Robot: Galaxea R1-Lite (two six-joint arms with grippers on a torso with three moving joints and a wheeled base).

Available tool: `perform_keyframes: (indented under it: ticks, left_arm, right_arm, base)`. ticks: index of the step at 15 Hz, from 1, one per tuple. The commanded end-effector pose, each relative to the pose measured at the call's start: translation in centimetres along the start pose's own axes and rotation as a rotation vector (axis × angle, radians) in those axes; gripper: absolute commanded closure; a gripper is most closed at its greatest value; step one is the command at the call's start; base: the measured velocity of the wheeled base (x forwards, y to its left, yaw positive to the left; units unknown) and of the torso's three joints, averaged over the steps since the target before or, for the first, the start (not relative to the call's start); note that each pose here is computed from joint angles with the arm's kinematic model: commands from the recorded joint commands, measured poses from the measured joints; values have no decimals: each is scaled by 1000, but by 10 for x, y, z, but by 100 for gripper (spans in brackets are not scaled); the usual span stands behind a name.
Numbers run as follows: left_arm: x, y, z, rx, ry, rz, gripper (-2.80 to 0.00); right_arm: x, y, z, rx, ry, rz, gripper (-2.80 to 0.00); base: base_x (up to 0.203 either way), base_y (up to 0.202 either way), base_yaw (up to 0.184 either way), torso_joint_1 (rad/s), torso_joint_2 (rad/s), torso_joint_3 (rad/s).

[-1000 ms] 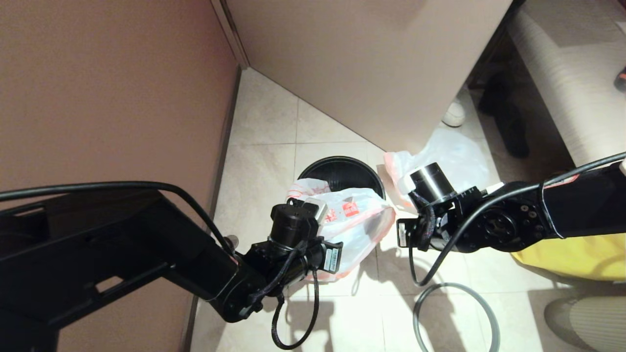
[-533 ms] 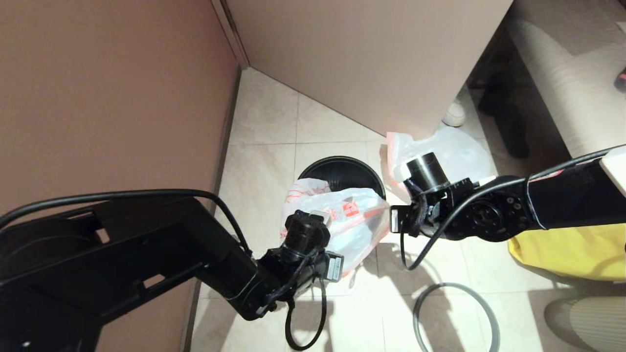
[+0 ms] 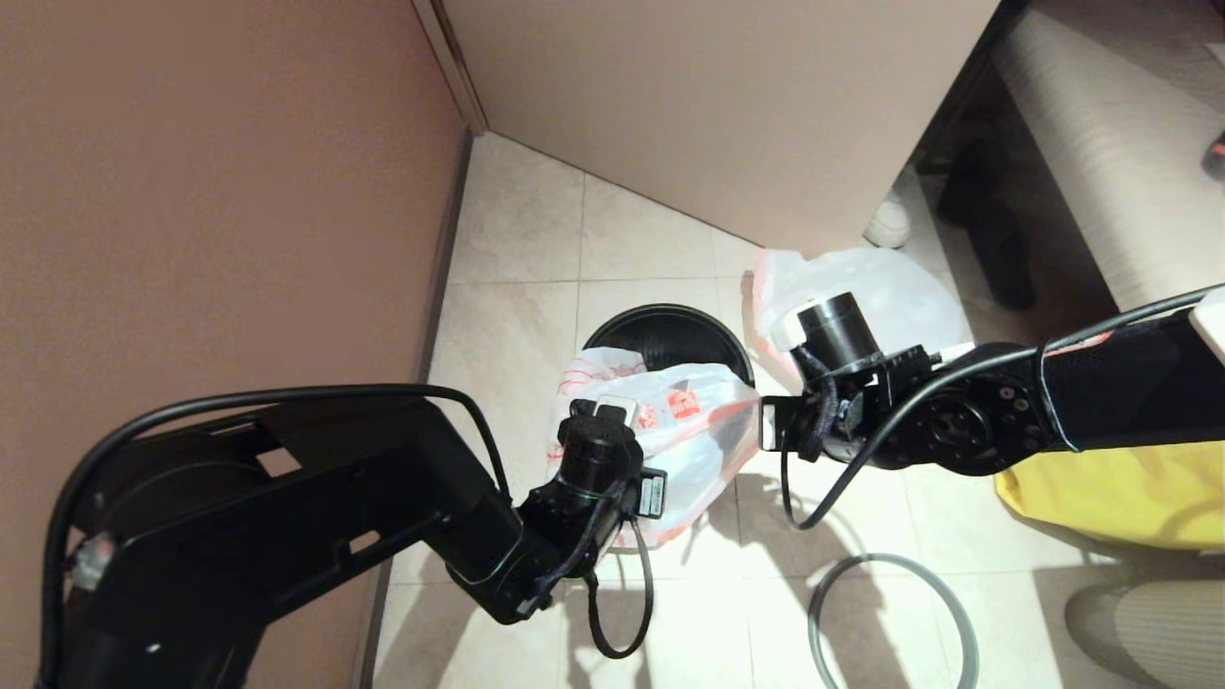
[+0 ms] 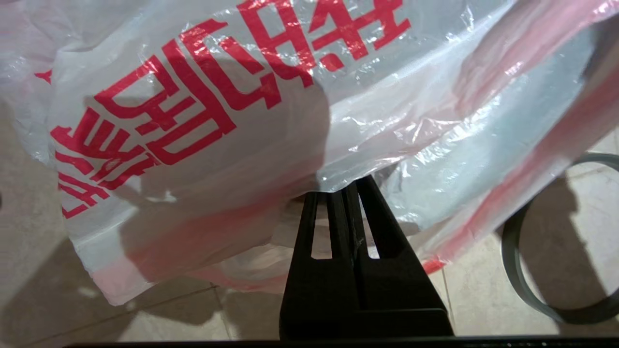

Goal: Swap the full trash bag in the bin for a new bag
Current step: Put the new garbage bag on the trash can

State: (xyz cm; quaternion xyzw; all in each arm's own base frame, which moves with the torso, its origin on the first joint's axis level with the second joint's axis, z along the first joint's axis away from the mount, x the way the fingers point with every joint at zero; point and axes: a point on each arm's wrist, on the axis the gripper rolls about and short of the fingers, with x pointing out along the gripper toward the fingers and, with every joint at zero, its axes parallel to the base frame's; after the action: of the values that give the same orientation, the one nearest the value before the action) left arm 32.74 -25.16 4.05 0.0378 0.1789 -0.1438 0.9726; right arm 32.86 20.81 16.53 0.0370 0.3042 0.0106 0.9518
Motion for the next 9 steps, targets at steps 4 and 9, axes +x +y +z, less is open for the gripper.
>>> perform_keyframes:
  ticks: [4,9]
  left_arm:
    - [3,0,15,-28,-65,11,0]
    - [39,6,31,-39,-136,43,0]
  right_arm:
    - [-1,-1,0,3,6,11,0]
    - [6,-10,5,28,-3,21,0]
  base:
    - [0,0,0,0,0,0]
    - [0,0,0,0,0,0]
